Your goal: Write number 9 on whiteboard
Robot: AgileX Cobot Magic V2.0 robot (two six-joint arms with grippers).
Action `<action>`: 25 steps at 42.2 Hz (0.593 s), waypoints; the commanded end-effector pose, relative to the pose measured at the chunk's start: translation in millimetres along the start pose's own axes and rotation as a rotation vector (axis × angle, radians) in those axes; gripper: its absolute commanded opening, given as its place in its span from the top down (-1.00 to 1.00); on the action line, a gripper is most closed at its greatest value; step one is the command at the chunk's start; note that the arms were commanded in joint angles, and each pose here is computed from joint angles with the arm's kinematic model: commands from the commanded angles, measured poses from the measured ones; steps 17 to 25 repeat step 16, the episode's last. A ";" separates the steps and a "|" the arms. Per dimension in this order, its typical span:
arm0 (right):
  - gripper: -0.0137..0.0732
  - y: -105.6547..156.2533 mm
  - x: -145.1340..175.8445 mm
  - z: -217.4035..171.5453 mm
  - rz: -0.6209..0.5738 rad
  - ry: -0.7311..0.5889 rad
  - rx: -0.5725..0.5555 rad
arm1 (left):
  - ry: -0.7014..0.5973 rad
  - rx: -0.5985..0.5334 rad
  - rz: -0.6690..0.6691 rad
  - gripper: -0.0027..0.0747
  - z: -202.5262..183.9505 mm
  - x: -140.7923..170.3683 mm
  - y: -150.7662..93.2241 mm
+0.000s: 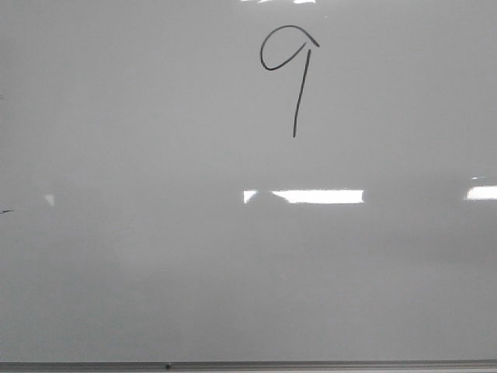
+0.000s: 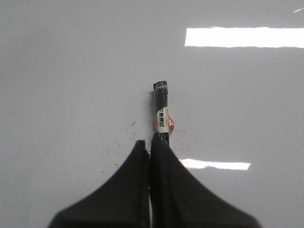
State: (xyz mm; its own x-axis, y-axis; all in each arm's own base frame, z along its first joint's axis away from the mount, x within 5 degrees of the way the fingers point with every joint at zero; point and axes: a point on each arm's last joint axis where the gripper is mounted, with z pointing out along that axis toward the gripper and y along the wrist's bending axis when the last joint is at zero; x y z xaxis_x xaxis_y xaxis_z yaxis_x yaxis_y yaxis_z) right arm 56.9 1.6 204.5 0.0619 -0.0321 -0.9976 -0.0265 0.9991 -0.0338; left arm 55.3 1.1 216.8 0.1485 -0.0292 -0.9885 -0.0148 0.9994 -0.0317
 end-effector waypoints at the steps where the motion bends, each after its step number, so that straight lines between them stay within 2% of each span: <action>1: 0.87 -1.8 -10.2 -2.6 -0.019 -0.118 0.030 | -0.098 -0.003 0.000 0.98 -2.0 -8.0 0.2; 14: 0.87 -2.3 -9.6 -2.4 -0.020 -0.111 0.038 | -0.098 -0.003 0.000 0.98 -2.0 -8.0 0.2; 15: 0.87 -2.2 -10.6 -2.5 0.065 -0.124 0.031 | -0.098 -0.003 0.000 0.98 -2.0 -8.0 0.2; 25: 0.87 -2.2 -10.6 -2.5 0.065 -0.124 0.031 | -0.098 -0.003 0.000 0.98 -2.0 -8.0 0.2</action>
